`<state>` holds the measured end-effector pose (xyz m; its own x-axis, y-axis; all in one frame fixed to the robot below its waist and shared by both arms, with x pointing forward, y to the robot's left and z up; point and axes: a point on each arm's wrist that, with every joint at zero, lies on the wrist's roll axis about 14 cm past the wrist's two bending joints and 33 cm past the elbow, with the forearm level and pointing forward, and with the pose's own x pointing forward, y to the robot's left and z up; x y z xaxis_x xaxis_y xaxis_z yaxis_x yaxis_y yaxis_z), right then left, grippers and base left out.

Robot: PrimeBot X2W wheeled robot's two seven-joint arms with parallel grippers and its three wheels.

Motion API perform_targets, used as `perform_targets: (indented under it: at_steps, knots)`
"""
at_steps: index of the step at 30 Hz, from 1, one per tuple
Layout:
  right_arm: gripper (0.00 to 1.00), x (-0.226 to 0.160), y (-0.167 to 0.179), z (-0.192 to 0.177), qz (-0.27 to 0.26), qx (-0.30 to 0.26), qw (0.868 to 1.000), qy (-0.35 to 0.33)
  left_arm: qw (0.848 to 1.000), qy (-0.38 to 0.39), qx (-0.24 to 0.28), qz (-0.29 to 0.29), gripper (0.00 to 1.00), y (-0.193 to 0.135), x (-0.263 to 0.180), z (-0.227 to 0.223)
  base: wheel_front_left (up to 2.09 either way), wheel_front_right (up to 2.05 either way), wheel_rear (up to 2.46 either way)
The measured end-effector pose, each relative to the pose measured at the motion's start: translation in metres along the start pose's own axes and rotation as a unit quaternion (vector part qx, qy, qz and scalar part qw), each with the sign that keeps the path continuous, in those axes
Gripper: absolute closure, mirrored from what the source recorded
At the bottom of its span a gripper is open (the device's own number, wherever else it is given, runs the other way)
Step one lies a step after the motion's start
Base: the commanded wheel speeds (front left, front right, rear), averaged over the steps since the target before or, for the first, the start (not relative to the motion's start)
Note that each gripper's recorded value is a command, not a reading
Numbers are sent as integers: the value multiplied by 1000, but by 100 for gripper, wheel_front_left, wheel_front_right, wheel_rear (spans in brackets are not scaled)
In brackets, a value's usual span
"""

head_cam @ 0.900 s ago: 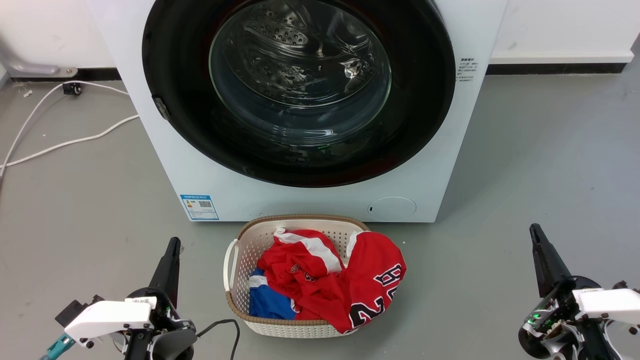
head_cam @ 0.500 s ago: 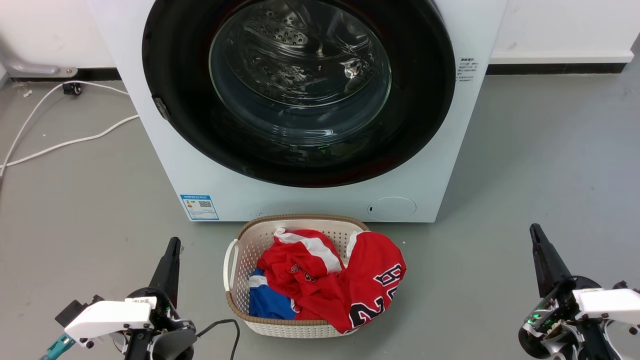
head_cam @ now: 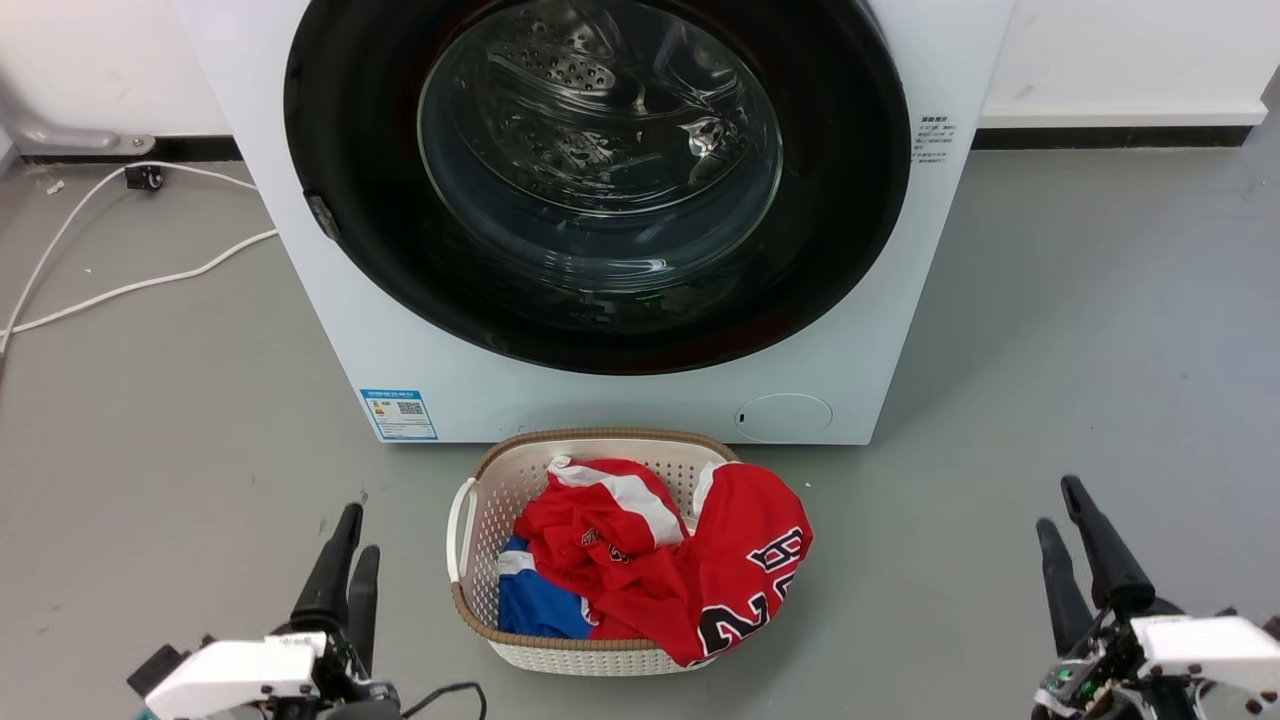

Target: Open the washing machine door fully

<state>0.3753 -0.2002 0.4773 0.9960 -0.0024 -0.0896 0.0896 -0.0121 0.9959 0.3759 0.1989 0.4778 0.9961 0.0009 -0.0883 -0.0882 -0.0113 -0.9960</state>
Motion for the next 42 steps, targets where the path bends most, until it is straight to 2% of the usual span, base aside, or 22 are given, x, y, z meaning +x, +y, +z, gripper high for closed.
perform_targets:
  at_steps: [5,10,15,23,26,33,42]
  knots:
    - [0,-3,-7,3,-11,-8,1000,-10,1000,-9,4,3,0,2,-2,2,0,0,0]
    - [0,-3,-5,6,-10,-48,999,-19,999,-22,28,-3,0,-3,-2,7,0,0,0]
    - [0,-2,4,8,2,-100,995,-25,997,-34,75,-9,0,-10,-1,12,0,0,0]
    - [0,-2,19,5,23,-196,980,-28,985,-37,169,-7,0,-19,-1,8,0,0,0]
    - [0,-2,26,4,33,-229,972,-30,978,-37,207,-3,0,-21,-1,5,0,0,0]
    - [0,-4,34,-3,47,-326,944,-27,957,-38,288,8,0,-20,-3,0,0,0,0]
    - [0,-8,41,-10,63,-412,909,-29,929,-43,367,4,0,-26,-4,-6,0,0,0]
